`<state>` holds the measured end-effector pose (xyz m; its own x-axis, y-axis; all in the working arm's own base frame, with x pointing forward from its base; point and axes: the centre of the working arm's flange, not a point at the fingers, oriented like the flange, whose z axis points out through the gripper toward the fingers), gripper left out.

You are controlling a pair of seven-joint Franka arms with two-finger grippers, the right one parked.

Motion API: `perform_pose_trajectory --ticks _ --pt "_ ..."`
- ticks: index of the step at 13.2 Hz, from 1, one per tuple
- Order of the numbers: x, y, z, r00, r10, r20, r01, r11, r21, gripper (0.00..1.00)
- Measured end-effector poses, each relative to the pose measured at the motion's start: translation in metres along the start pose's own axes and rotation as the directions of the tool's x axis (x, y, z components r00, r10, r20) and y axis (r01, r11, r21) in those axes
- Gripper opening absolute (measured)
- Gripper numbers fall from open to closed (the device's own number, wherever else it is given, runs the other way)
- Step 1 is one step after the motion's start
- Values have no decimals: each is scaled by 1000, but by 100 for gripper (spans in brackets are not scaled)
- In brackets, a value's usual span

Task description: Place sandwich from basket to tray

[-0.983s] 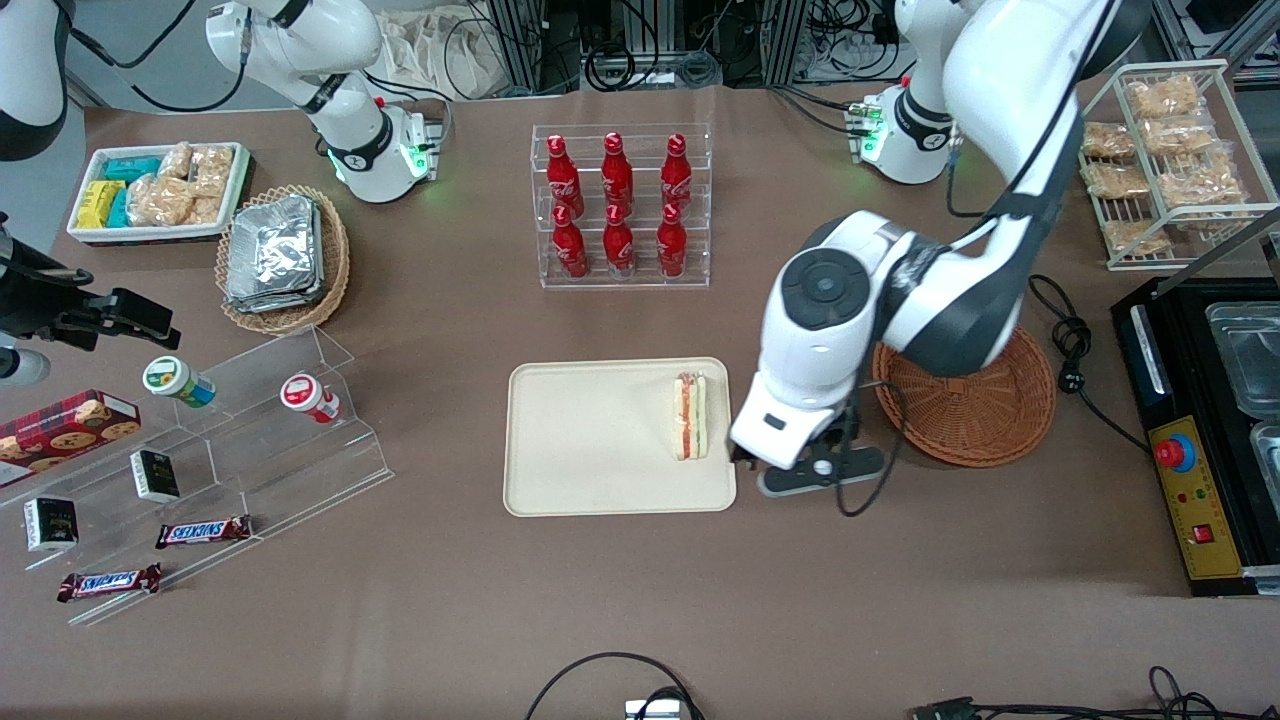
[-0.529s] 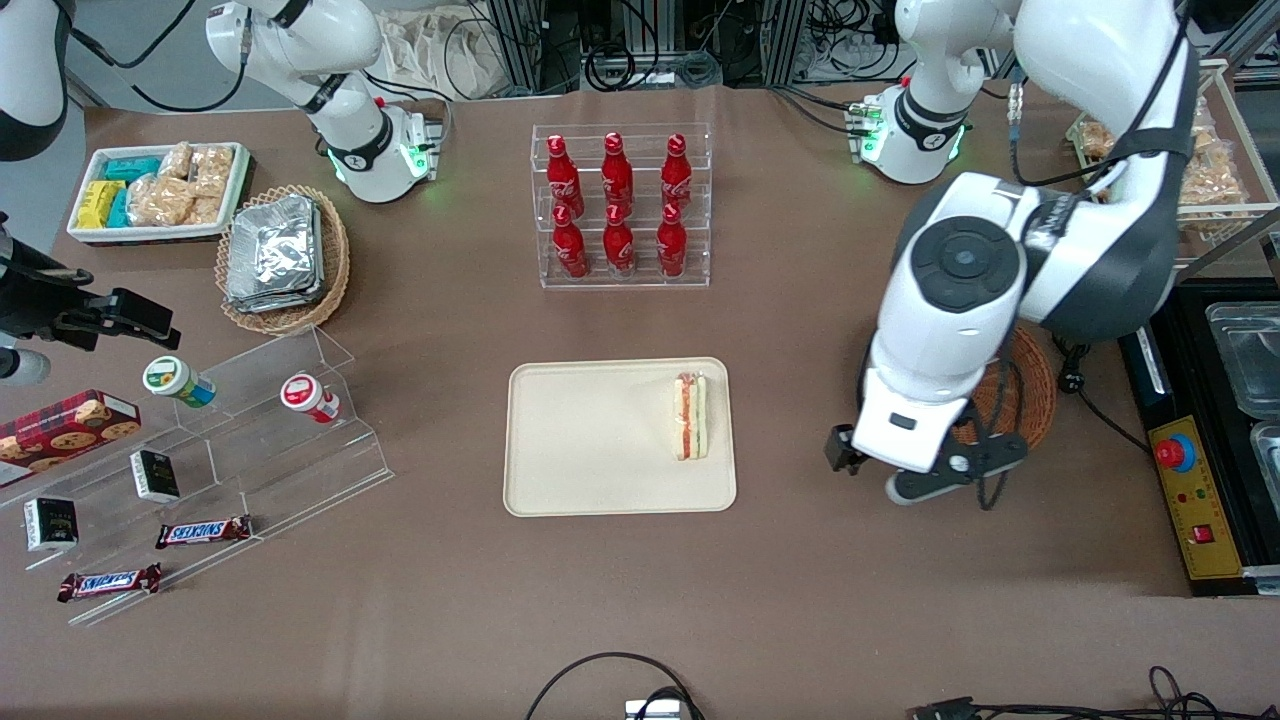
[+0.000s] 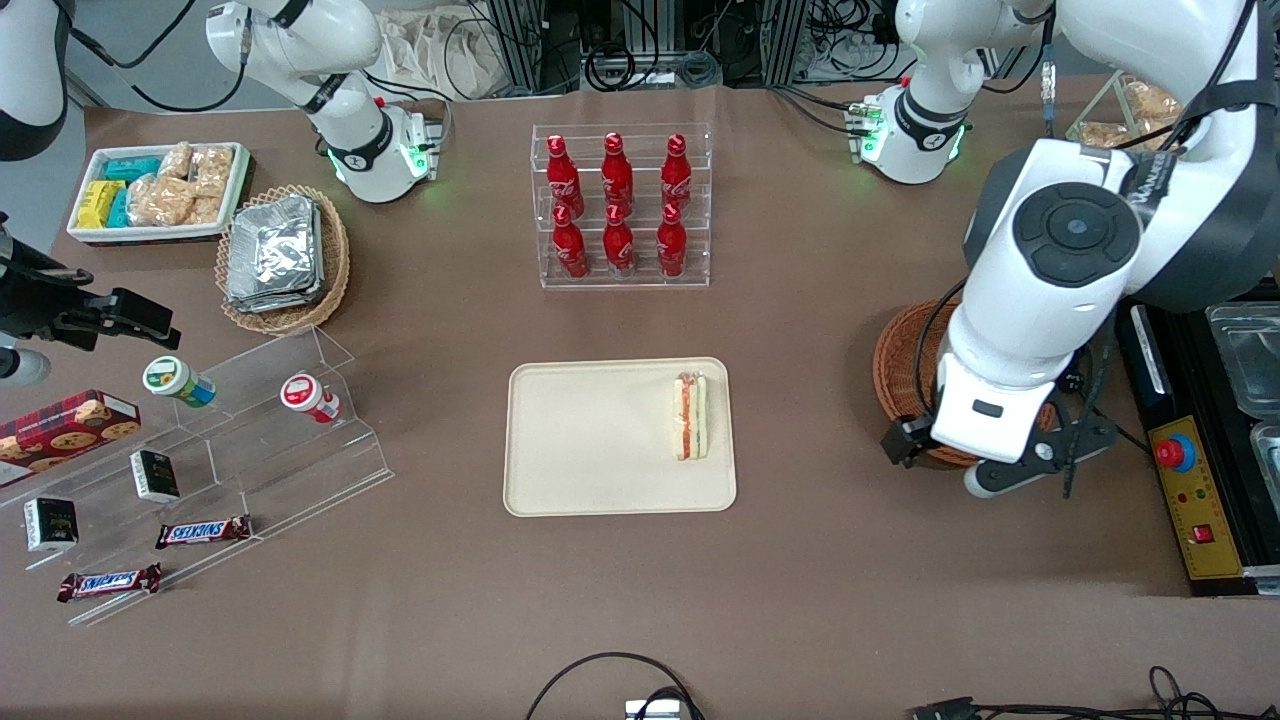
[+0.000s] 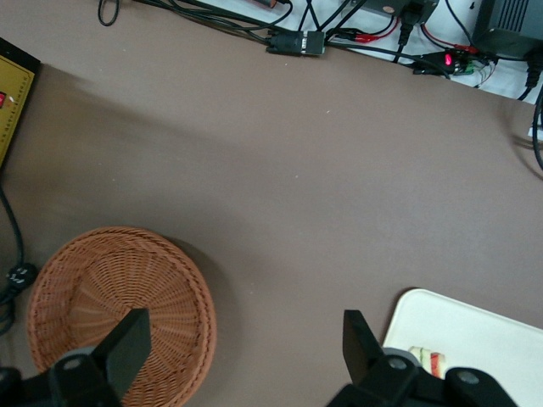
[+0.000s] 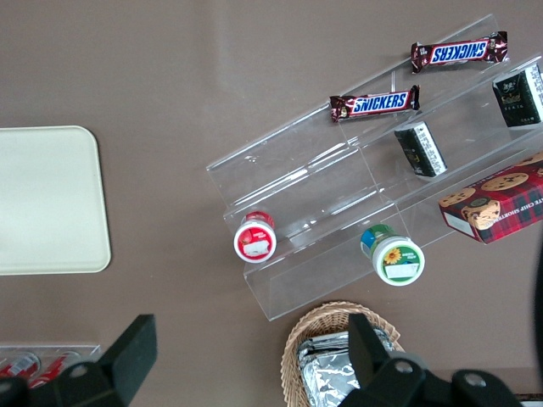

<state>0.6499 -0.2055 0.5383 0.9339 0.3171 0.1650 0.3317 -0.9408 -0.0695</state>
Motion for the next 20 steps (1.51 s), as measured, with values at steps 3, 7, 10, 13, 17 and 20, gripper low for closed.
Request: perform_pose_trajectory --ticks 3,7,10,13,17,20 --pt "12 -55 -17 996 82 25 -82 997 4 100" --pt "10 -119 -52 974 215 72 -214 977 -21 100" --pt "8 -161 -64 943 317 97 -313 948 -57 100" --pt "-8 -182 -69 923 367 113 -359 929 -85 100" --pt "-27 -196 -97 903 415 109 -406 909 -89 100" --pt "-31 -198 -102 903 415 109 -407 909 -88 100"
